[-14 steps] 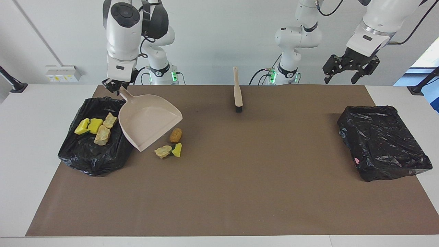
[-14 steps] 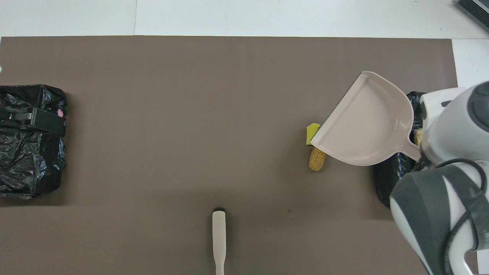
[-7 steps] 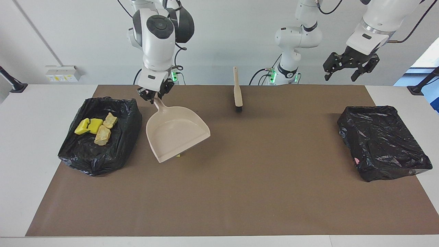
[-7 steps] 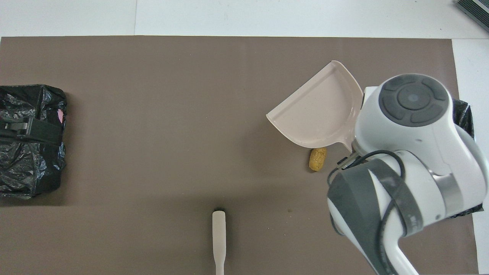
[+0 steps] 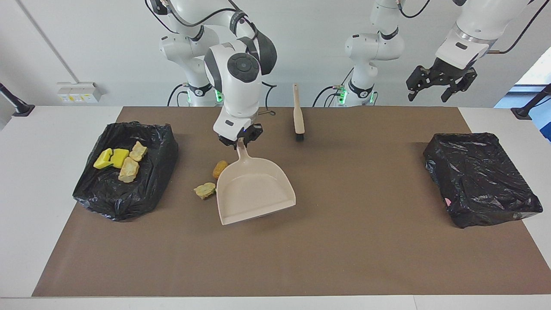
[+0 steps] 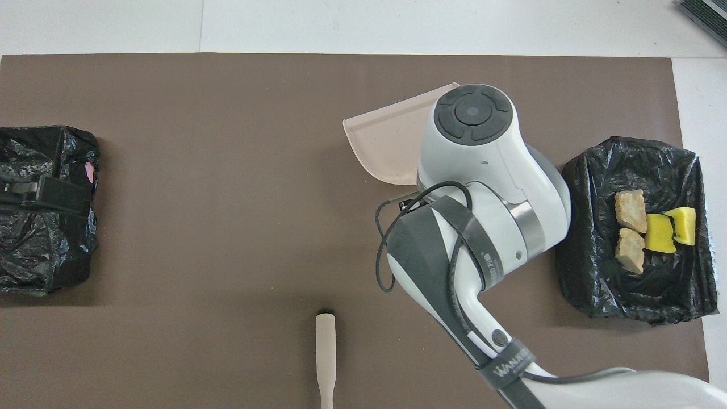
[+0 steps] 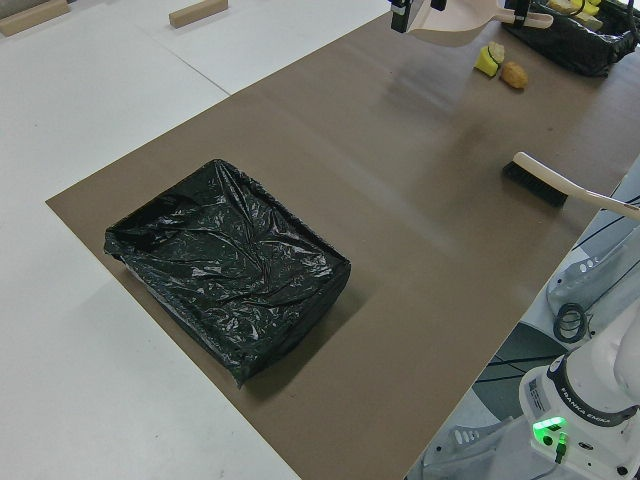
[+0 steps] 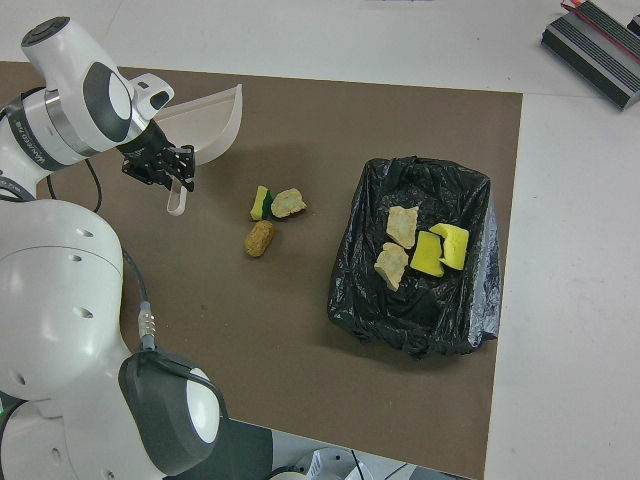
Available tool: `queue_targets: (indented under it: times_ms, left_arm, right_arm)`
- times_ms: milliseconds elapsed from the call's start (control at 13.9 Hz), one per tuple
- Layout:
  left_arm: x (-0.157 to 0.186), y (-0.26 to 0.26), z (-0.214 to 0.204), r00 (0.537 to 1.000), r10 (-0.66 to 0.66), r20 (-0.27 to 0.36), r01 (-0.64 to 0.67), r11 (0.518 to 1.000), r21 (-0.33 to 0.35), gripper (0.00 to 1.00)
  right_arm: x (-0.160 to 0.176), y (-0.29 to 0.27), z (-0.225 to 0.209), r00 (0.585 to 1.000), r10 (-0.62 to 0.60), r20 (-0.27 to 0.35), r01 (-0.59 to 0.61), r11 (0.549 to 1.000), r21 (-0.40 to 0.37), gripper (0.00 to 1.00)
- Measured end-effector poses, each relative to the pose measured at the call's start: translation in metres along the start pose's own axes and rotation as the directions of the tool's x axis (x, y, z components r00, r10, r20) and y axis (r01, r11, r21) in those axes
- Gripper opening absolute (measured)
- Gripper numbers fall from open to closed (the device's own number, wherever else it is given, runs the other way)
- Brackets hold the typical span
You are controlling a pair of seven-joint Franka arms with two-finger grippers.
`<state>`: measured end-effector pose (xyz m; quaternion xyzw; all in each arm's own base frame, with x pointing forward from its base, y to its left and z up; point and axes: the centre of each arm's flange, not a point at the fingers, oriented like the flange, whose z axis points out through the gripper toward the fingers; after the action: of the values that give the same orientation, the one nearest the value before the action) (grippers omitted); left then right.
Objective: Sweep and dump trash in bin
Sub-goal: 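Bring the empty dustpan back to the table center with the right gripper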
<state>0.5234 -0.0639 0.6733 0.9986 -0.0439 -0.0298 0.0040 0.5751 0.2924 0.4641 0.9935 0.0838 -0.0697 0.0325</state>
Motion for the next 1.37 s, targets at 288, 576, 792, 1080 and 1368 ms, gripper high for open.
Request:
queue_targets:
  times_ms: [288,576,792,1080,1368]
  left_arm:
    - [0.000,-0.001,0.000,1.000,-0.002,0.001,0.002,1.000,0.000,1.00]
    - [0.000,-0.001,0.000,1.000,-0.003,0.000,0.003,1.000,0.000,1.00]
    - [0.000,-0.001,0.000,1.000,-0.002,0.000,0.002,1.000,0.000,1.00]
    - [0.000,-0.001,0.000,1.000,-0.002,0.000,0.002,1.000,0.000,1.00]
    - [0.000,-0.001,0.000,1.000,-0.003,0.000,0.003,1.000,0.000,1.00]
  right_arm:
    - [0.031,-0.056,0.035,0.975,0.220,-0.013,-0.217,0.968,0.124,0.32]
    - [0.047,-0.115,0.075,0.957,0.290,0.012,-0.288,0.943,0.170,0.32]
    - [0.054,-0.135,0.094,0.944,0.327,0.046,-0.329,0.921,0.207,0.32]
    - [0.049,-0.166,0.117,0.929,0.363,0.069,-0.369,0.904,0.218,0.32]
    - [0.049,-0.167,0.115,0.929,0.363,0.068,-0.369,0.903,0.220,0.32]
